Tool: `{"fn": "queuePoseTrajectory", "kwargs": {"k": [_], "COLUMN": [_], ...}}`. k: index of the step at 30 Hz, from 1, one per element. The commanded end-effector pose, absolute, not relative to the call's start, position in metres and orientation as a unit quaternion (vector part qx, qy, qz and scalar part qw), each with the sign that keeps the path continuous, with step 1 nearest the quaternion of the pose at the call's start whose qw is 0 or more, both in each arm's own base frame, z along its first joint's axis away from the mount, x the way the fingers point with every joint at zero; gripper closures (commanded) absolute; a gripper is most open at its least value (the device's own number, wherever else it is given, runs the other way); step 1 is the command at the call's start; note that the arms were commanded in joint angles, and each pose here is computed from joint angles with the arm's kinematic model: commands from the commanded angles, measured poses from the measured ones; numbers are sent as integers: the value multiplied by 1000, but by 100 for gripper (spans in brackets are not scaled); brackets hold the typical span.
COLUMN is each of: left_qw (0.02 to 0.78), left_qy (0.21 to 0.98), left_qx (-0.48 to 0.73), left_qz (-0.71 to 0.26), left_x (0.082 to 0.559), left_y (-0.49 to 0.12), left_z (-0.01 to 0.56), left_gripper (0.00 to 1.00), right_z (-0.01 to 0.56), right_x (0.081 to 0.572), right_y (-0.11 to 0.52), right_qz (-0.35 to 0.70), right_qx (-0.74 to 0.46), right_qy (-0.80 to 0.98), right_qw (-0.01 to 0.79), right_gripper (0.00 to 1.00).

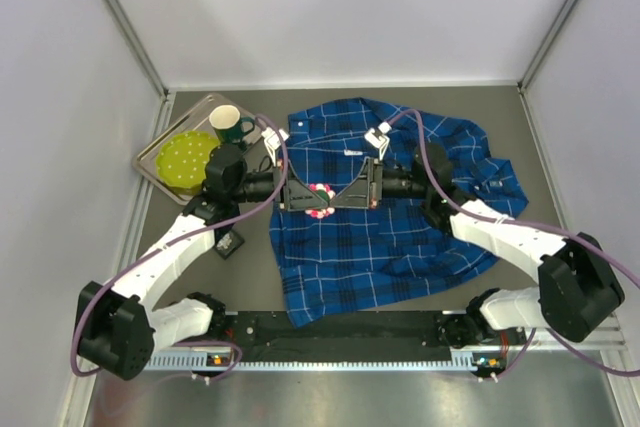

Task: Remove the brooch from the garment
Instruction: Pass from the right arm to the left

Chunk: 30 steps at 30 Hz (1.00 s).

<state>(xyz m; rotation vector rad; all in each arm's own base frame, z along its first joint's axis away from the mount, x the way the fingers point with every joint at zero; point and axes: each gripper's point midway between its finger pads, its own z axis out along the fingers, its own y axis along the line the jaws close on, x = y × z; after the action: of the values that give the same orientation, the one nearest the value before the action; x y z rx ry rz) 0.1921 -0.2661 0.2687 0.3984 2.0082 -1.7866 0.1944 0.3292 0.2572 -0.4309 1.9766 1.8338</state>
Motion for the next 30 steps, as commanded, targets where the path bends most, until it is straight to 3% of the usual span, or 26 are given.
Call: {"fn": "queuePoseTrajectory", "kwargs": {"k": [1, 2, 7, 12, 23, 30], "left_qw": [231, 230, 226, 222, 245, 247], "left_qy": [697, 697, 702, 712, 736, 738], "left_qx": [176, 175, 165, 143, 114, 113], "left_qz": [-656, -656, -655, -650, -621, -617], "left_x": [190, 190, 193, 197, 208, 208], "left_y": [-267, -267, -268, -269, -265, -264], "left_z": [286, 286, 285, 280, 276, 274], "left_gripper": [100, 100, 99, 90, 82, 66], "right_z": [287, 286, 281, 278, 277, 277], "right_x": [194, 193, 189, 186, 179, 174], "right_y": [341, 342, 347, 352, 361, 367], "right_qz": [678, 677, 668, 664, 662, 668], "right_qx": [-186, -189, -191, -184, -181, -181], "right_qy": [672, 671, 678, 681, 683, 678], "right_qw": [233, 234, 239, 247, 250, 246], "right_gripper": [95, 100, 100, 100, 100, 100]}}
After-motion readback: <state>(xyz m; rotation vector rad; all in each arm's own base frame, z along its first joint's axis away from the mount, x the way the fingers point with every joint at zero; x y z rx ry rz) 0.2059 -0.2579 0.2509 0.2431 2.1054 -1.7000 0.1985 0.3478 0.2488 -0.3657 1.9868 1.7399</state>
